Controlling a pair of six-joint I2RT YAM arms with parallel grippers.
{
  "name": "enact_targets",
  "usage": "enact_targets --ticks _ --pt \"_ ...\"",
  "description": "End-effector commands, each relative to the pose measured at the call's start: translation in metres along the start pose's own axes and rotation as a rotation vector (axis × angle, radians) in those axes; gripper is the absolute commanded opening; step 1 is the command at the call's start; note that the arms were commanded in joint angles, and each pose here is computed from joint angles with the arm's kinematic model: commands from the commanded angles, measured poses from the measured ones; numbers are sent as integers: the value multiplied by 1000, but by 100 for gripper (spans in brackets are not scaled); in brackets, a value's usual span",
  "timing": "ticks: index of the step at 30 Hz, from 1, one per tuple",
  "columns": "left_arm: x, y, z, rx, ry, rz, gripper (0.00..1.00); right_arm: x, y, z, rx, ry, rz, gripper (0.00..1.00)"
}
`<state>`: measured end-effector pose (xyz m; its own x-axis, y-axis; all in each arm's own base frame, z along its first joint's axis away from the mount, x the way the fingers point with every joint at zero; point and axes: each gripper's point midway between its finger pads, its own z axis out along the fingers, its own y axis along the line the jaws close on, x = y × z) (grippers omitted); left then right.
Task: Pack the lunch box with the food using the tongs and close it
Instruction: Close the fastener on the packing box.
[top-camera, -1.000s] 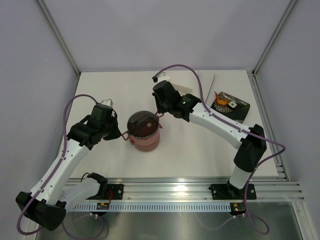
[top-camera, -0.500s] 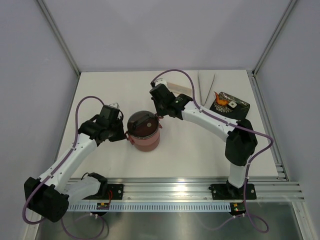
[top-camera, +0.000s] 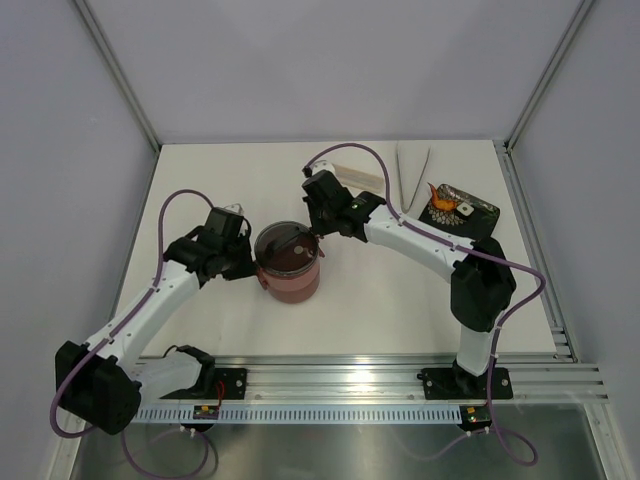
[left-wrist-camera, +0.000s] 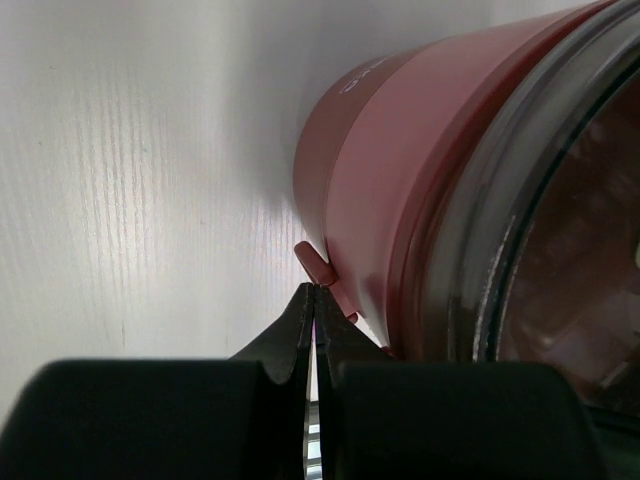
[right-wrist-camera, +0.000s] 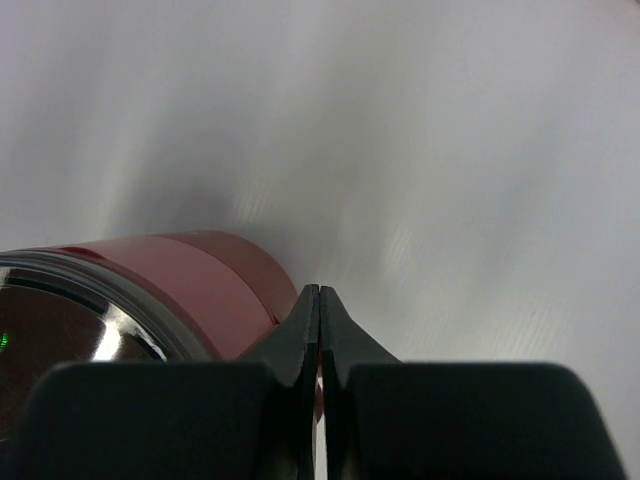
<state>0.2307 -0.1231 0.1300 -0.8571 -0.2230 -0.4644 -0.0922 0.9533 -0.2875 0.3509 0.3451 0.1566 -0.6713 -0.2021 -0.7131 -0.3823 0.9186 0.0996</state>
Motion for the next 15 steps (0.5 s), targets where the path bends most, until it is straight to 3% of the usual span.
enact_targets --ticks 1,15 --pt "-13 -19 1 71 -35 -9 0 -7 15 -5 -70 -22 52 1" --pt "5 25 -26 -100 -48 -14 0 -21 6 -27 -49 -83 69 1"
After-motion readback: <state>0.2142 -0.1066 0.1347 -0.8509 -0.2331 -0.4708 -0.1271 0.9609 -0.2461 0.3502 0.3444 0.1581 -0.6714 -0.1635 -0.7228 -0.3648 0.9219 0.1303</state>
